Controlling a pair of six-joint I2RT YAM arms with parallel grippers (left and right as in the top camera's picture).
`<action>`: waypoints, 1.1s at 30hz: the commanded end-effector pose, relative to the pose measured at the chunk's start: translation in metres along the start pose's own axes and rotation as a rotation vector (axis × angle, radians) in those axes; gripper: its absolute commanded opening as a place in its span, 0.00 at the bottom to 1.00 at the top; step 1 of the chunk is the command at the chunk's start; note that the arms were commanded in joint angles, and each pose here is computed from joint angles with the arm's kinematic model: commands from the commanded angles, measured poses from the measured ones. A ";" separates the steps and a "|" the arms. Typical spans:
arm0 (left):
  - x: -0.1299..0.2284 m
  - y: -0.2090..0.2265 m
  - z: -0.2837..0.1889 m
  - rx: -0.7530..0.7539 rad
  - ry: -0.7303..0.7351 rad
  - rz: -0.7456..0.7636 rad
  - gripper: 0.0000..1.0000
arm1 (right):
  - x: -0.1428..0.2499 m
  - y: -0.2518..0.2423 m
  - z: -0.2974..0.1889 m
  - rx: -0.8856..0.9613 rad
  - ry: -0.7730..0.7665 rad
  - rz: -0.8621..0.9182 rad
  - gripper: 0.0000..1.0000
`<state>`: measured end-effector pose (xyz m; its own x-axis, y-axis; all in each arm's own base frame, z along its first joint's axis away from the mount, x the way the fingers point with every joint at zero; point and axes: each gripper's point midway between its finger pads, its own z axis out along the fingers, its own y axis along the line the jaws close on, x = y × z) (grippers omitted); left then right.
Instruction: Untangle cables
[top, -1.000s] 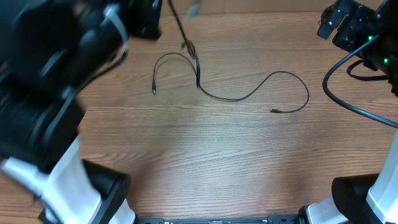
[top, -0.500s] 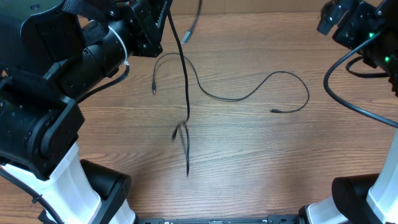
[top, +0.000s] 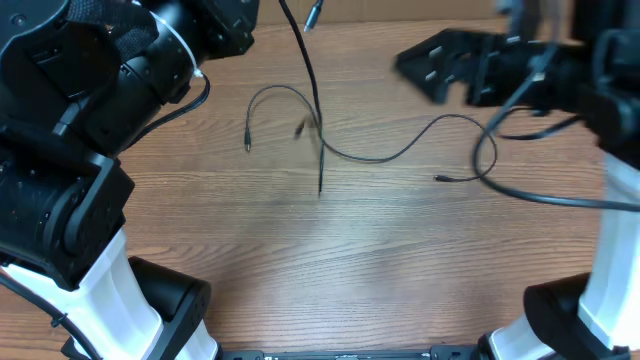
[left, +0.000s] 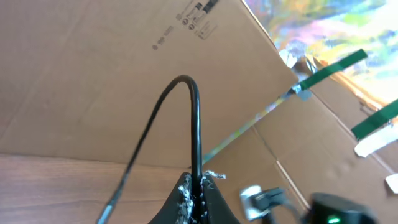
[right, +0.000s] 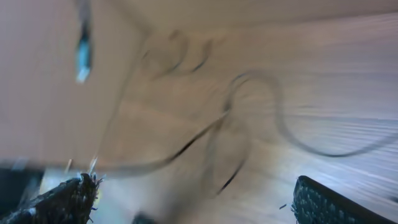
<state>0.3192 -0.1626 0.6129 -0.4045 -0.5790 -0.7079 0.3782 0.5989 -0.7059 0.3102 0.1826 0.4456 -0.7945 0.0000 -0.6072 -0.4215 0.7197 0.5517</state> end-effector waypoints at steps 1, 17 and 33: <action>-0.007 -0.001 -0.003 0.000 -0.033 -0.089 0.04 | 0.013 0.033 0.023 -0.140 0.074 -0.168 1.00; -0.012 -0.006 -0.003 0.020 -0.053 -0.161 0.04 | -0.002 0.082 0.057 -0.126 -0.043 -0.412 0.76; -0.026 0.082 -0.020 -0.385 -0.156 -0.026 0.06 | 0.009 0.080 0.059 -0.121 0.017 -0.167 0.04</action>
<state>0.3371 -0.1201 0.5843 -0.3733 -0.6928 -0.6170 0.1318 0.6187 -0.7745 0.2951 0.2817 0.4500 -0.6470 -0.1951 -0.7371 -0.6742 0.5979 0.4336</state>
